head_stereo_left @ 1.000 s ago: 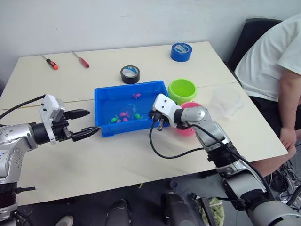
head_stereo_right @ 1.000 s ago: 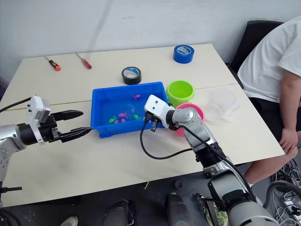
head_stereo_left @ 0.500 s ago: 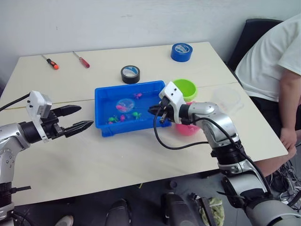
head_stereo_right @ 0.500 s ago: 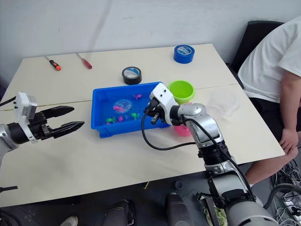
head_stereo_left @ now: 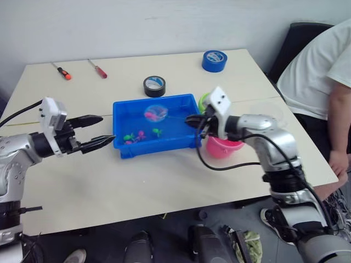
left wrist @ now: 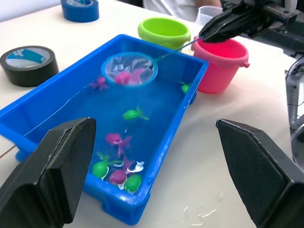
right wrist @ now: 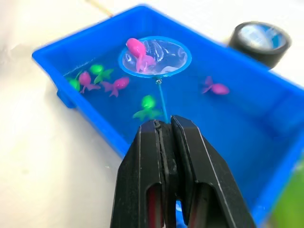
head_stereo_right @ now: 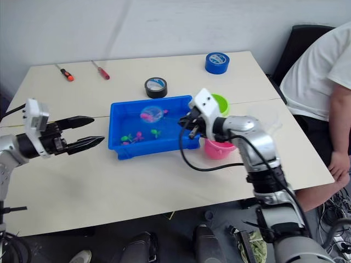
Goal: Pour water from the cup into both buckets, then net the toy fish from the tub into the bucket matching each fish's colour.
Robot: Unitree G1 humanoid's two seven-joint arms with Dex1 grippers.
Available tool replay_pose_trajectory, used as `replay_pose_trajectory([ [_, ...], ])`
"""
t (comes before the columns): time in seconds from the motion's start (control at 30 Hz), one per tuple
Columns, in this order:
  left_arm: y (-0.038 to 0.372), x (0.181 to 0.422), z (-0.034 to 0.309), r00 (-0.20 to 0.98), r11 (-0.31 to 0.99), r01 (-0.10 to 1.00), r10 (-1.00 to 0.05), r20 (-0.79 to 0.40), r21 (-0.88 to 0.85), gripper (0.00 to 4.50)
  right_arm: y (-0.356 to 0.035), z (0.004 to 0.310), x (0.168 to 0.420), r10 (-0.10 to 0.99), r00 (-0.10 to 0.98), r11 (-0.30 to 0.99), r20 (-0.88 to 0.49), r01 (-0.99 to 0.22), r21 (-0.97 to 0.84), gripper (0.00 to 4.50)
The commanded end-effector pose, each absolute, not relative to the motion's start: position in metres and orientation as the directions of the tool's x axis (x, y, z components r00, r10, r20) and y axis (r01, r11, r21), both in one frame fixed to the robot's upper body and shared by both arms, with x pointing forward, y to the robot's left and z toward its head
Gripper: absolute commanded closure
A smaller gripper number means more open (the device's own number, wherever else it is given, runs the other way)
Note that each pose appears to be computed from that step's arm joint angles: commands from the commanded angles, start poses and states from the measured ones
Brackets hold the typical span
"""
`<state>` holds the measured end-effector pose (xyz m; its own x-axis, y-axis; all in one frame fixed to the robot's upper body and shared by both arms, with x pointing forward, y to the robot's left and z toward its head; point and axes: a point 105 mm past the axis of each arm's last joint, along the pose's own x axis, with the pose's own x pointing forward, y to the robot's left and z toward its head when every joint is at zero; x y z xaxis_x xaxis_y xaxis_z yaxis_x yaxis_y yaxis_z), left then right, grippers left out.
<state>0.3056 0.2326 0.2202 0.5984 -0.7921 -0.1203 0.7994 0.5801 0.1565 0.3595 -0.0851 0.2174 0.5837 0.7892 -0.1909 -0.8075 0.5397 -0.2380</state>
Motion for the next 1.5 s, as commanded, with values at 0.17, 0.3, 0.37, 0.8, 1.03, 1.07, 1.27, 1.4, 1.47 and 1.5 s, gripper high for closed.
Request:
replay_pose_trajectory([
  [0.17,0.210,0.321,0.233,0.507,0.480,0.852,-0.857,-0.098,0.210,0.08,-0.156,0.270,0.324,0.723,0.687,0.625,-0.081,-0.699,-0.349,4.50],
  [0.3,0.200,0.331,0.234,0.462,0.435,0.875,-0.881,-0.098,0.212,0.08,-0.186,0.271,0.303,0.653,0.750,0.671,-0.105,-0.637,-0.379,4.50],
  [0.37,0.195,0.335,0.234,0.440,0.413,0.886,-0.893,-0.098,0.210,0.08,-0.202,0.268,0.296,0.591,0.796,0.702,-0.127,-0.586,-0.404,4.50],
  [0.8,0.168,0.360,0.229,0.320,0.292,0.934,-0.940,-0.117,0.208,0.08,-0.232,0.224,0.264,0.353,0.902,0.559,-0.247,-0.415,-0.718,4.50],
  [1.03,0.163,0.366,0.230,0.297,0.268,0.940,-0.947,-0.120,0.212,0.08,-0.227,0.214,0.258,0.313,0.917,0.304,-0.247,-0.344,-0.888,4.50],
  [1.07,0.163,0.366,0.229,0.294,0.264,0.941,-0.948,-0.122,0.212,0.08,-0.226,0.213,0.258,0.315,0.917,0.264,-0.244,-0.331,-0.906,4.50],
  [1.27,0.163,0.368,0.228,0.287,0.257,0.943,-0.949,-0.127,0.211,0.08,-0.218,0.211,0.255,0.338,0.918,0.083,-0.208,-0.249,-0.965,4.50],
  [1.4,0.162,0.367,0.227,0.280,0.249,0.945,-0.951,-0.129,0.211,0.08,-0.218,0.201,0.251,0.330,0.922,-0.007,-0.205,-0.215,-0.977,4.50],
  [1.47,0.163,0.366,0.226,0.278,0.247,0.946,-0.951,-0.132,0.212,0.08,-0.219,0.199,0.251,0.317,0.931,-0.046,-0.180,-0.175,-0.984,4.50],
  [1.5,0.163,0.366,0.225,0.278,0.246,0.946,-0.951,-0.133,0.212,0.08,-0.219,0.197,0.252,0.318,0.932,-0.061,-0.173,-0.162,-0.985,4.50],
])
